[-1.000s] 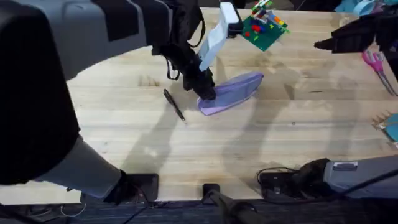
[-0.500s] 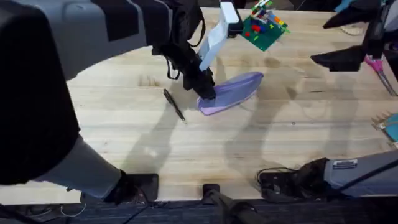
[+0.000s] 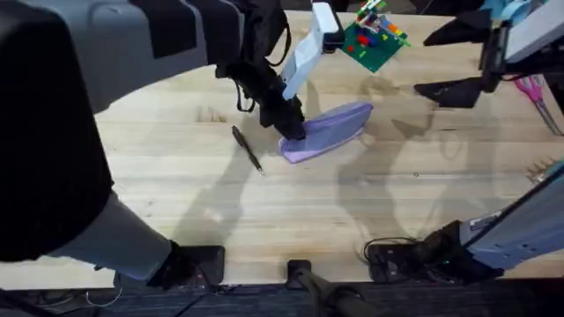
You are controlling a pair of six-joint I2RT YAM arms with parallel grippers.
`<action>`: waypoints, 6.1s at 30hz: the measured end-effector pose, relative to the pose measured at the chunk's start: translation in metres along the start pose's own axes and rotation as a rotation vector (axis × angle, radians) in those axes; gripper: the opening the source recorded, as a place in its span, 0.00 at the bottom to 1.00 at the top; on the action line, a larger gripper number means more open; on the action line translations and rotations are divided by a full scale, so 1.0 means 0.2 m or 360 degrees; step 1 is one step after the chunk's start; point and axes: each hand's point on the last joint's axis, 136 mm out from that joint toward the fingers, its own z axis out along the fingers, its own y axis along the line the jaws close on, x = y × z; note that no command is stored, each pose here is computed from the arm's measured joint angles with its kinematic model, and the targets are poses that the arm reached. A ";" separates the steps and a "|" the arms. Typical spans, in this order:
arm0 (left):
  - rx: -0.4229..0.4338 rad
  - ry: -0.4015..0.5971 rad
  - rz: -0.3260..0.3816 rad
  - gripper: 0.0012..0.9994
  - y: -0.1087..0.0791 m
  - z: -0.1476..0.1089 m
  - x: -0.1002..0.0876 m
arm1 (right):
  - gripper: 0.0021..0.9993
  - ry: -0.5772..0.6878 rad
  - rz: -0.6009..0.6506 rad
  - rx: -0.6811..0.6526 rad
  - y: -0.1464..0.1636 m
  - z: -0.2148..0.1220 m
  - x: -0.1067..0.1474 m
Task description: Unzip the bag, pick up the pens from the table one at a time and place them inside, then zip the bag closed.
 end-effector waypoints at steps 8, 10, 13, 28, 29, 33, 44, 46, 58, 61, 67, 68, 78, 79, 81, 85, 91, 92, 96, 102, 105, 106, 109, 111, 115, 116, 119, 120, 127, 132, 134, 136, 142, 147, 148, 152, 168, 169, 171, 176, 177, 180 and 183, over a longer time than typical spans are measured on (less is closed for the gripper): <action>-0.0006 0.0000 0.0004 0.04 0.00 0.00 0.00 | 1.00 0.0112 0.0002 -0.0232 0.11 0.13 0.03; -0.0007 -0.0001 0.0005 0.04 0.01 0.00 0.00 | 1.00 0.0171 -0.0010 -0.0282 0.13 0.14 0.05; -0.0008 -0.0002 0.0006 0.04 0.01 0.00 0.00 | 1.00 0.0234 -0.0018 -0.0318 0.15 0.14 0.08; -0.0009 -0.0002 0.0006 0.04 0.01 0.00 0.00 | 1.00 0.0313 -0.0021 -0.0356 0.17 0.13 0.12; -0.0009 -0.0002 0.0006 0.04 0.01 0.00 0.00 | 1.00 0.0314 -0.0023 -0.0356 0.17 0.13 0.12; -0.0009 -0.0002 0.0007 0.04 0.01 0.00 0.00 | 1.00 0.0319 -0.0025 -0.0357 0.17 0.13 0.13; -0.0010 -0.0003 0.0007 0.04 0.01 0.00 0.00 | 1.00 0.0323 -0.0028 -0.0361 0.17 0.13 0.13; -0.0009 -0.0002 0.0007 0.04 0.01 0.00 0.00 | 1.00 0.0322 -0.0031 -0.0364 0.17 0.13 0.12; -0.0009 -0.0002 0.0007 0.04 0.01 0.00 0.00 | 1.00 0.0304 -0.0086 -0.0457 0.21 0.23 0.07; -0.0009 -0.0002 0.0007 0.04 0.01 0.00 0.00 | 1.00 0.0296 -0.0069 -0.0492 0.22 0.26 0.09; -0.0010 -0.0003 0.0007 0.04 0.01 0.00 0.00 | 1.00 0.0281 -0.0033 -0.0569 0.25 0.33 0.13; -0.0009 -0.0002 0.0007 0.04 0.01 0.00 0.00 | 1.00 0.0279 -0.0032 -0.0581 0.25 0.34 0.13; -0.0010 -0.0003 0.0007 0.04 0.01 0.00 0.00 | 1.00 0.0307 -0.0087 -0.0641 0.27 0.41 0.14; -0.0010 -0.0003 0.0007 0.04 0.01 0.00 0.00 | 1.00 0.0309 -0.0087 -0.0645 0.27 0.41 0.15; -0.0010 -0.0003 0.0007 0.04 0.01 0.00 0.00 | 1.00 0.0309 -0.0080 -0.0658 0.28 0.42 0.16; -0.0010 -0.0003 0.0007 0.04 0.01 0.00 0.00 | 1.00 0.0302 -0.0046 -0.0694 0.30 0.45 0.19; -0.0010 -0.0003 0.0007 0.04 0.01 0.00 0.00 | 0.85 0.0298 -0.0034 -0.0738 0.32 0.49 0.21; -0.0010 -0.0003 0.0007 0.04 0.01 0.00 0.00 | 0.82 0.0297 -0.0037 -0.0740 0.32 0.49 0.21; -0.0010 -0.0003 0.0007 0.04 0.01 0.00 0.00 | 0.73 0.0297 -0.0042 -0.0745 0.32 0.49 0.20; -0.0010 -0.0003 0.0007 0.04 0.01 0.00 0.00 | 0.51 0.0296 -0.0044 -0.0745 0.32 0.49 0.20; -0.0011 -0.0003 0.0008 0.04 0.01 0.00 0.00 | 0.36 0.0297 -0.0043 -0.0746 0.32 0.49 0.20; -0.0012 -0.0003 0.0009 0.04 0.01 0.00 0.00 | 0.28 0.0297 -0.0042 -0.0748 0.32 0.49 0.20; -0.0017 -0.0008 0.0015 0.04 0.01 0.00 -0.01 | 0.04 0.0299 -0.0031 -0.0758 0.33 0.49 0.20; -0.0017 -0.0008 0.0015 0.04 0.01 0.00 -0.01 | 0.03 0.0299 -0.0030 -0.0758 0.33 0.49 0.20; -0.0017 -0.0008 0.0015 0.04 0.01 0.00 -0.01 | 0.03 0.0299 -0.0030 -0.0758 0.33 0.49 0.20; -0.0017 -0.0008 0.0015 0.04 0.01 0.00 -0.01 | 0.03 0.0300 -0.0030 -0.0757 0.33 0.49 0.20; -0.0017 -0.0008 0.0015 0.04 0.01 0.00 -0.01 | 0.03 0.0302 -0.0017 -0.0757 0.33 0.49 0.20; -0.0017 -0.0008 0.0015 0.04 0.01 0.00 -0.01 | 0.03 0.0302 -0.0013 -0.0758 0.33 0.49 0.20; -0.0018 -0.0011 0.0016 0.04 0.01 0.00 -0.01 | 0.03 0.0316 -0.0018 -0.0729 0.33 0.45 0.18; -0.0025 -0.0022 0.0027 0.04 0.02 0.00 -0.02 | 0.03 0.0348 -0.0089 -0.0645 0.30 0.37 0.09; -0.0028 -0.0025 0.0031 0.04 0.02 0.00 -0.02 | 0.03 0.0362 -0.0104 -0.0636 0.30 0.36 0.07; -0.0026 -0.0026 0.0031 0.04 0.02 0.00 -0.02 | 0.03 0.0368 -0.0093 -0.0644 0.31 0.35 0.06; -0.0025 -0.0025 0.0029 0.04 0.02 0.00 -0.02 | 0.03 0.0364 -0.0001 -0.0699 0.36 0.33 0.04; -0.0024 -0.0024 0.0029 0.04 0.02 0.00 -0.02 | 0.03 0.0360 0.0033 -0.0718 0.38 0.32 0.03; -0.0024 -0.0024 0.0028 0.04 0.02 0.00 -0.02 | 0.03 0.0361 0.0036 -0.0719 0.38 0.32 0.03; -0.0025 -0.0023 0.0029 0.04 0.02 0.00 -0.02 | 0.03 0.0367 -0.0013 -0.0732 0.39 0.34 -0.01; -0.0029 0.0016 0.0008 0.04 0.02 0.00 0.01 | 0.03 0.0684 -0.0357 -0.0861 0.45 0.54 -0.24; -0.0029 0.0020 0.0007 0.04 0.02 0.00 0.01 | 0.03 0.0694 -0.0368 -0.0873 0.47 0.56 -0.25; -0.0029 0.0027 0.0004 0.04 0.02 0.00 0.01 | 0.03 0.0705 -0.0383 -0.0903 0.50 0.60 -0.28; -0.0029 0.0048 -0.0006 0.04 0.01 0.00 0.03 | 0.03 0.0810 -0.0391 -0.0968 0.57 0.66 -0.30; -0.0029 0.0049 -0.0006 0.04 0.01 0.00 0.03 | 0.03 0.0852 -0.0377 -0.0972 0.58 0.66 -0.30; -0.0028 0.0049 -0.0006 0.04 0.01 0.00 0.03 | 0.03 0.0944 -0.0325 -0.0978 0.61 0.65 -0.30; -0.0029 0.0049 -0.0006 0.04 0.01 0.00 0.03 | 0.03 0.0983 -0.0271 -0.0979 0.62 0.63 -0.30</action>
